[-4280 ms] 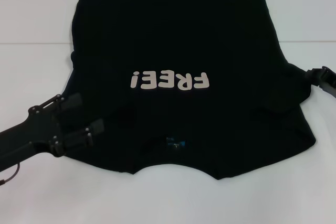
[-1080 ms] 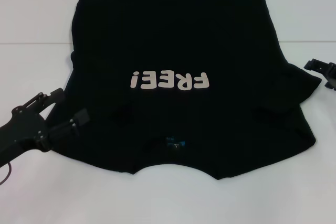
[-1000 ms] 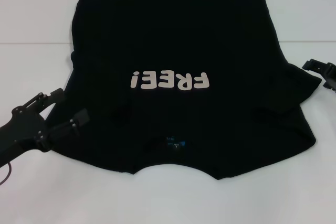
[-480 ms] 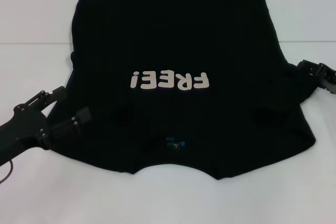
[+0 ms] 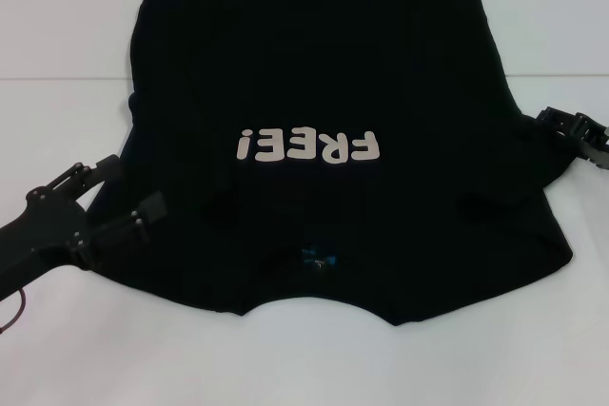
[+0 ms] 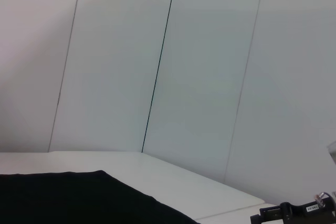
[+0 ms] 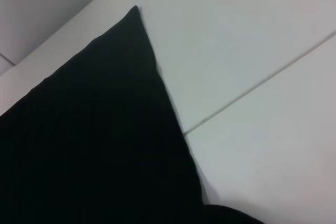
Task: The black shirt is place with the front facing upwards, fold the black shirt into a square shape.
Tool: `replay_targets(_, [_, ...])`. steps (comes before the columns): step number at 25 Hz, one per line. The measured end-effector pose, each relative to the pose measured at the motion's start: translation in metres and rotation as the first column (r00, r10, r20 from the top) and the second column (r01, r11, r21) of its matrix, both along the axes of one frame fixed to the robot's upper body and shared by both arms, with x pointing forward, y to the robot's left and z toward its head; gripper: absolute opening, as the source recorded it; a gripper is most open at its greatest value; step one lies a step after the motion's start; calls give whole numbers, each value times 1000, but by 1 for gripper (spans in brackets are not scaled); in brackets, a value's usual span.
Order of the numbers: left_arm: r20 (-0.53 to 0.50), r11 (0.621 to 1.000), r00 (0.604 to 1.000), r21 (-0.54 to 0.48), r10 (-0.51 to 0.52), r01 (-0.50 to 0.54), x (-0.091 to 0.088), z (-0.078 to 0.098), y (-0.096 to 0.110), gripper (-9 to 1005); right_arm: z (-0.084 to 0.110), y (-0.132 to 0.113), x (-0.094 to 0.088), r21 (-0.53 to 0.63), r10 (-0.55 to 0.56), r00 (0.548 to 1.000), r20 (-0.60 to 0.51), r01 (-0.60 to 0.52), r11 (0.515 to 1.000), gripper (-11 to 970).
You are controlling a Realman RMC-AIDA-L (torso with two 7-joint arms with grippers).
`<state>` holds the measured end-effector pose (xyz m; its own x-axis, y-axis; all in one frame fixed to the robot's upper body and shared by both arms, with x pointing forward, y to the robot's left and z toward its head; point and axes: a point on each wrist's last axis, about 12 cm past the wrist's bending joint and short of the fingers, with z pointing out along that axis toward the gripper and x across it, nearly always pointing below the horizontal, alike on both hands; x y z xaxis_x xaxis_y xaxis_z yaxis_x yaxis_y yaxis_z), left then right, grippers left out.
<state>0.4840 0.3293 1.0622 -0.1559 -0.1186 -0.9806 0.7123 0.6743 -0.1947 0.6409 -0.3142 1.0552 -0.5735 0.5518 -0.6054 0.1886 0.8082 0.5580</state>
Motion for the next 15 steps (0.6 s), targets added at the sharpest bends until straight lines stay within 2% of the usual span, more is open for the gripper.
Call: replay_targets(15, [2, 1000, 1000, -4, -3, 3, -1, 0, 0, 907, -1, 2, 1, -8, -1, 1000, -1, 1, 1000, 924])
